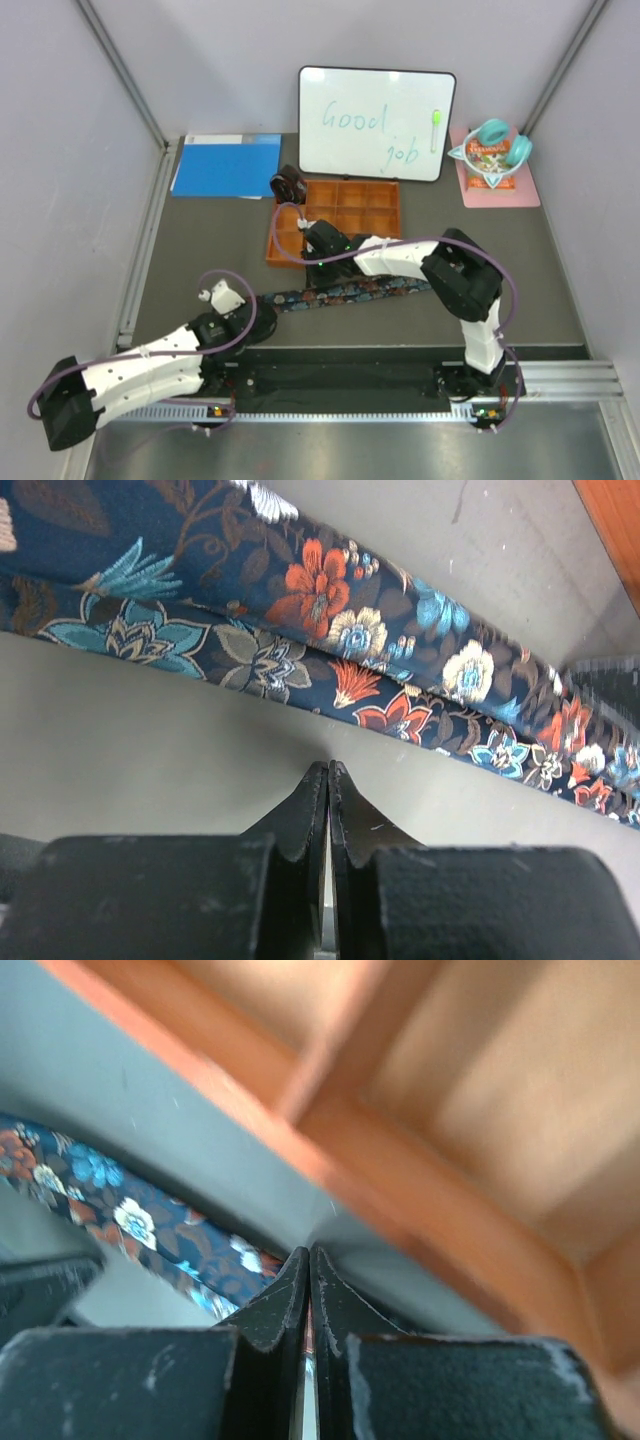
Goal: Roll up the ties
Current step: Flatten out the tie at the center of the board.
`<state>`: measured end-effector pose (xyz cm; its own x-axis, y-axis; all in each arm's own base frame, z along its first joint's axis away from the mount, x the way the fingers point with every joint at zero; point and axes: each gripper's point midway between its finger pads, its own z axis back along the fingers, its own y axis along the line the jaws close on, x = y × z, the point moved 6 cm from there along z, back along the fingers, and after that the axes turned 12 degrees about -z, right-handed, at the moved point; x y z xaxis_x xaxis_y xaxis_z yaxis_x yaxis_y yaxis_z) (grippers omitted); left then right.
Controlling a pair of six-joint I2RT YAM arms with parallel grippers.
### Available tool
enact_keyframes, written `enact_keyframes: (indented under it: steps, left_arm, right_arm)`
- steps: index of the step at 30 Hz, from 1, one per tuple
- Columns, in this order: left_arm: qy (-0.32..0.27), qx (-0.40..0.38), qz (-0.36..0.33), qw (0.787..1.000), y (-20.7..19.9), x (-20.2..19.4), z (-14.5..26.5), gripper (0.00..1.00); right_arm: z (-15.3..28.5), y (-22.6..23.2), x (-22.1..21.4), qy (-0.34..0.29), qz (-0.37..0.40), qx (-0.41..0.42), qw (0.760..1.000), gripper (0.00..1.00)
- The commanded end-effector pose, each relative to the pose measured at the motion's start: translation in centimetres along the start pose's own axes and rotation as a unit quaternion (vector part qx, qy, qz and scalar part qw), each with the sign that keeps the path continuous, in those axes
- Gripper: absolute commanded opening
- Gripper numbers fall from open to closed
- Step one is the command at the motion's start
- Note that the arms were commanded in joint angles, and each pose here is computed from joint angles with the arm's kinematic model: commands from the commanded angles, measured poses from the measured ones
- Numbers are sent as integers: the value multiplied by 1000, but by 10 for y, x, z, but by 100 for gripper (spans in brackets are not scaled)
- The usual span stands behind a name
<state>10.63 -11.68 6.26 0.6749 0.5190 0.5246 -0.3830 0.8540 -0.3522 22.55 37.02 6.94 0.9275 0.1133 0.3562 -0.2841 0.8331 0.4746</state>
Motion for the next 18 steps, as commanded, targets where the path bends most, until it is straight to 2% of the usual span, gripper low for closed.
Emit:
enact_keyframes:
  steps: [1, 7, 18]
  left_arm:
    - [-32, -4, -10, 999, -6, 6, -6, 6]
    - [-53, 0, -32, 998, -9, 10, -11, 7]
    - [-51, -11, -79, 996, -20, 2, -26, 7]
  right_arm:
    - [12, -22, -30, 20, -12, -28, 999, 0]
    - [26, -36, -45, 17, -22, -32, 999, 0]
    - [46, -48, -45, -7, -22, -70, 997, 0]
